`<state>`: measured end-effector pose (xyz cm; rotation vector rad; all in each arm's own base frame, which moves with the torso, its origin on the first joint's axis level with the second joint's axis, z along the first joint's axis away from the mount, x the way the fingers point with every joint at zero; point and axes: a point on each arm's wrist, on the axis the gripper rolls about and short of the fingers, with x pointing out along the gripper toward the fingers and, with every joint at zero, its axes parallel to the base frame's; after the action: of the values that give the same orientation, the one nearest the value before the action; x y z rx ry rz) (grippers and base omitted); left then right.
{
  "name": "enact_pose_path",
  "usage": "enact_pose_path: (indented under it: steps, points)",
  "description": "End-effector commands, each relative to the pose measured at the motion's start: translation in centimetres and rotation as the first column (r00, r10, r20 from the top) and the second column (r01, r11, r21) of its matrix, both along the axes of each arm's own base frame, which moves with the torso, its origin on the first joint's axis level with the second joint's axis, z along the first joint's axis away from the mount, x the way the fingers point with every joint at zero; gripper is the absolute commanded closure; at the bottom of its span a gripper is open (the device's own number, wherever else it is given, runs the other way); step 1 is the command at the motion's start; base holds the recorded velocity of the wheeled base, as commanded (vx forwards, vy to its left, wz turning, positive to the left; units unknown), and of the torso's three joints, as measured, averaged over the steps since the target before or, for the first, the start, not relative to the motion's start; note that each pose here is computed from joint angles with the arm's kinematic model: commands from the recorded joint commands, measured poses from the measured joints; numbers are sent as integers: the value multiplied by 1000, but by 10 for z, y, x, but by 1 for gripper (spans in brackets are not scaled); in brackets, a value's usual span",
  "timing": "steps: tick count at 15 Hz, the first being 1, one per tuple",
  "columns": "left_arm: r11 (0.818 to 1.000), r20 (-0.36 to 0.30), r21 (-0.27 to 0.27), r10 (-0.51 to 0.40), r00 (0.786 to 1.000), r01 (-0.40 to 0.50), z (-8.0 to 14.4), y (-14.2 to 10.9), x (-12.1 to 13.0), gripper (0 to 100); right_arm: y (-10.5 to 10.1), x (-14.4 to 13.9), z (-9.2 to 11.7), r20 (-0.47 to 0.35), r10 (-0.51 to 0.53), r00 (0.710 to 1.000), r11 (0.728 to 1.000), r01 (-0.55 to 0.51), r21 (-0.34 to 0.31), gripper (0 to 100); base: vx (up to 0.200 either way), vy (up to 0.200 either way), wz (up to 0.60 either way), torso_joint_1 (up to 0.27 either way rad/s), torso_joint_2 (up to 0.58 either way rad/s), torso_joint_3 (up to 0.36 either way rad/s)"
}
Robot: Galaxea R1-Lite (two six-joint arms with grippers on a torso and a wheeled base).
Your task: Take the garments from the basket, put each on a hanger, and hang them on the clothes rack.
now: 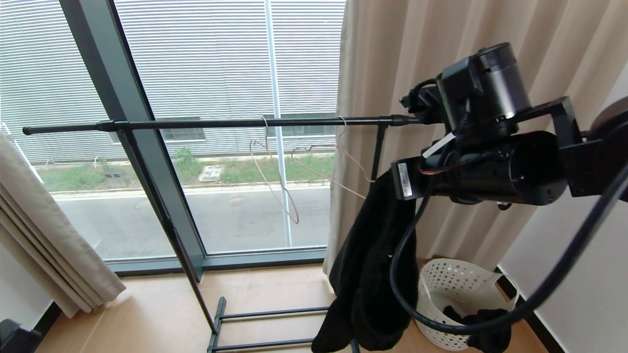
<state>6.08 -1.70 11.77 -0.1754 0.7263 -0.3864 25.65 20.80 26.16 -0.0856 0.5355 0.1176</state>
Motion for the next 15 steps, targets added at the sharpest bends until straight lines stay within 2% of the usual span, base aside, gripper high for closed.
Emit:
enact_pose_path:
  steps: [1,2,4,6,7,9,11,13,15]
  points:
    - [996,-214,-87,-17,977,-2,18,-25,65,0,46,36,-19,-88,-69,994,997,72,30,100,0,0,0,0,0,0]
    - [994,-252,-111,-17,968,-11,20,-33,75,0,50,40,-18,-88,-74,993,996,77,41,100,0,0,0,0,0,0]
    - [985,-375,-163,-15,927,-50,20,-63,110,0,64,47,-16,-73,-75,995,993,81,87,100,0,0,0,0,0,0]
    - [982,-436,-179,-20,900,-65,17,-85,127,0,67,49,-15,-62,-73,995,992,79,98,100,0,0,0,0,0,0]
    - [979,-480,-186,-18,877,-82,14,-103,141,0,68,49,-13,-57,-70,996,992,76,106,100,0,0,0,0,0,0]
    - [977,-513,-192,-23,858,-88,9,-125,157,0,76,44,-11,-50,-56,997,990,62,129,100,0,0,0,0,0,0]
    - [971,-527,-210,-16,850,-112,9,-140,171,0,85,35,-10,-52,-38,998,988,46,149,100,0,0,0,0,0,0]
    - [974,-528,-173,32,848,-144,0,-148,184,0,90,28,-8,-50,-22,999,986,30,162,100,0,0,0,0,0,0]
    - [970,-548,-155,75,833,-189,-8,-156,193,0,93,23,-7,-49,-14,999,985,22,171,100,0,0,0,0,0,0]
